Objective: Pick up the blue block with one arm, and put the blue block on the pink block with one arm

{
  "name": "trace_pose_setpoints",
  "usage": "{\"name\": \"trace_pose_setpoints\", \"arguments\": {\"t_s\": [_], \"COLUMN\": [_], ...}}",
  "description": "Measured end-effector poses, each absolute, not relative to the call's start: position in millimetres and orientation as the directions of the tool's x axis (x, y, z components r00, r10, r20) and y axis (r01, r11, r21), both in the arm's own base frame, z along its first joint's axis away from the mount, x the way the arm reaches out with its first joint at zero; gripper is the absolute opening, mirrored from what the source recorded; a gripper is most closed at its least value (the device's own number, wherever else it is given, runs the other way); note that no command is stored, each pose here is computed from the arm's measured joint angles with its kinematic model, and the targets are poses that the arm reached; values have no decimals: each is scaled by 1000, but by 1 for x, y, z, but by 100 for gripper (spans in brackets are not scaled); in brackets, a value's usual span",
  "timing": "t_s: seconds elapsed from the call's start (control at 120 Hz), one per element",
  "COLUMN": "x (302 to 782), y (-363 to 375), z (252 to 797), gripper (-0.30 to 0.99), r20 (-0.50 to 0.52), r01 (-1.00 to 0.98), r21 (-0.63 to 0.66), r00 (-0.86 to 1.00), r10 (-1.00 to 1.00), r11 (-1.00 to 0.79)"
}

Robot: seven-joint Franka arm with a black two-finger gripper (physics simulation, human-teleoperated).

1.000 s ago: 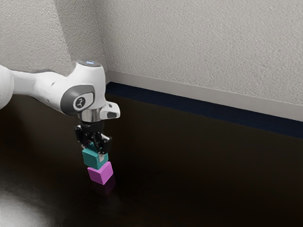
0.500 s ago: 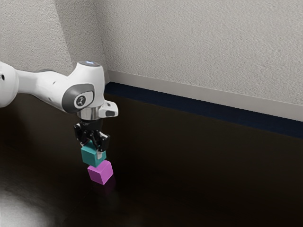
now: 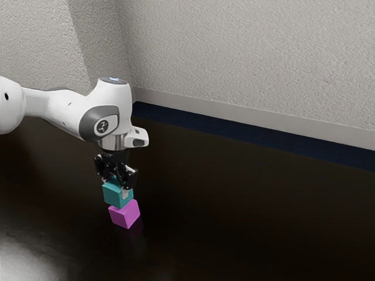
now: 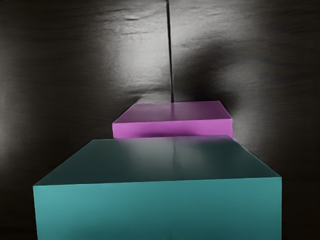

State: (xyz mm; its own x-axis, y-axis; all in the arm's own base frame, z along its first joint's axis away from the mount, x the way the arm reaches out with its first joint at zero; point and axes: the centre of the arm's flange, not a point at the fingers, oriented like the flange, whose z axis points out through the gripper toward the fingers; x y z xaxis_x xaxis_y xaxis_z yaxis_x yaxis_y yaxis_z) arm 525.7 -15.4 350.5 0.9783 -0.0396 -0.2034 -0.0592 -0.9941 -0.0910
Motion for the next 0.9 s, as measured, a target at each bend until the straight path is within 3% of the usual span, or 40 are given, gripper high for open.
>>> {"name": "trace_pose_setpoints", "arguments": {"t_s": [0.117, 0.383, 0.508, 0.9], "x": [526, 525, 523, 526], "y": [-16, -24, -26, -38], "z": [351, 357, 386, 426], "gripper": [40, 57, 62, 68], "r20": [-203, -193, -139, -72], "r01": [-61, -77, -76, -89], "r21": [-90, -86, -95, -104], "r00": [978, 979, 988, 994], "r10": [-42, -60, -62, -82], "r11": [-994, -993, -993, -991]}}
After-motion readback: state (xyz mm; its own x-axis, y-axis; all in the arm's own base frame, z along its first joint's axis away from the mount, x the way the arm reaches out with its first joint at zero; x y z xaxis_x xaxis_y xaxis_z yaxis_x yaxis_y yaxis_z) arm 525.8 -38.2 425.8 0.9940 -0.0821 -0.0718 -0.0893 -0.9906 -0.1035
